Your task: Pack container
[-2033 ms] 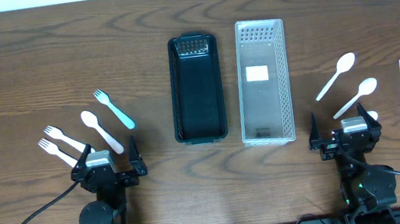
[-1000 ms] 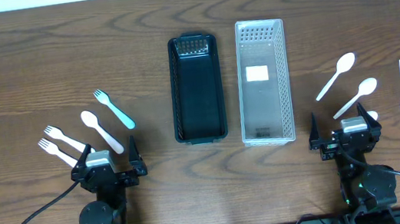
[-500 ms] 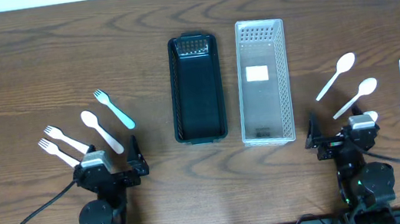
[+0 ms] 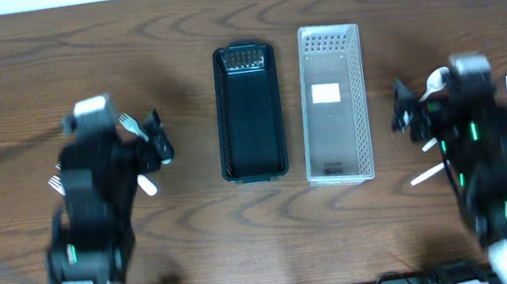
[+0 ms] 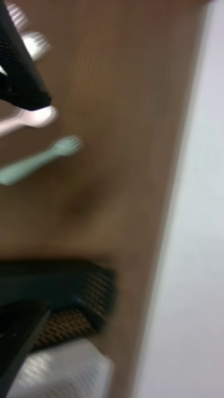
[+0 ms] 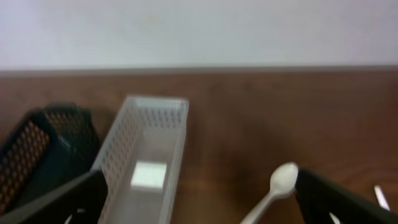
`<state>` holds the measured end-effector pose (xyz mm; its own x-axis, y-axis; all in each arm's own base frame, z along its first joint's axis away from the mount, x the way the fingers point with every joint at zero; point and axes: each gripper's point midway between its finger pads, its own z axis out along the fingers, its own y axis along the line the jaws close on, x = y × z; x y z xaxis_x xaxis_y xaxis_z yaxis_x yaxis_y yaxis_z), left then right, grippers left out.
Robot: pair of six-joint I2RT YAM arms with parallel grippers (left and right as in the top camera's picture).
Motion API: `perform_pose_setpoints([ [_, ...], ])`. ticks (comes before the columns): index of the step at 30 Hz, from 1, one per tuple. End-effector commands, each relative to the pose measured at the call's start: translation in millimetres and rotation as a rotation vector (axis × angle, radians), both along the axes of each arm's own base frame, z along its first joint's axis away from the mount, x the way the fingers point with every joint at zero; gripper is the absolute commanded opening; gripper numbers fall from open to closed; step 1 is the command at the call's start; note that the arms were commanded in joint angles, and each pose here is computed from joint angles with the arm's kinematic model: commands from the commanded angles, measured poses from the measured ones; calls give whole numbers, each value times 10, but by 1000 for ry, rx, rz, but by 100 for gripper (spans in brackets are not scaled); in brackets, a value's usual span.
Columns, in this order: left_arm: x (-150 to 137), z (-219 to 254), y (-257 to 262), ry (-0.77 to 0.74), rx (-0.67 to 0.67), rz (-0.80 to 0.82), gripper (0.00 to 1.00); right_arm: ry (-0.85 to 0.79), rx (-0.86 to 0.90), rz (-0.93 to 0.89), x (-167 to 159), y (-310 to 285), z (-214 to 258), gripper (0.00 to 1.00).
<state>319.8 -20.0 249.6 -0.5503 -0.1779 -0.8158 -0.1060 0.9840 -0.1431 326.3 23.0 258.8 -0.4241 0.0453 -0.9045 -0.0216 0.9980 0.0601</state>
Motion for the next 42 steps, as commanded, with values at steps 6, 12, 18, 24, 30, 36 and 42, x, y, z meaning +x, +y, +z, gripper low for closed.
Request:
perform_pose_setpoints([
  [6, 362, -128, 198, 325, 77, 42, 98, 334, -51, -2, 724, -65, -224, 99],
  [12, 444, -349, 184, 388, 78, 36, 98, 416, -11, -95, 1026, -272, -675, 20],
  [18, 502, -572, 180, 451, 83, 35, 88, 533, 57, -162, 1126, -416, -1207, 5],
  [24, 548, -807, 178, 518, 88, 33, 64, 609, 78, -126, 1191, -312, -1596, 5],
  [30, 570, -974, 176, 565, 92, 32, 58, 696, 97, -66, 1186, -110, -1991, 5],
  [36, 572, -1008, 176, 575, 93, 31, 59, 703, 139, 85, 1205, 285, -2074, 4],
  [42, 572, -1008, 176, 575, 93, 31, 59, 674, 171, 172, 1241, 483, -2017, 7],
])
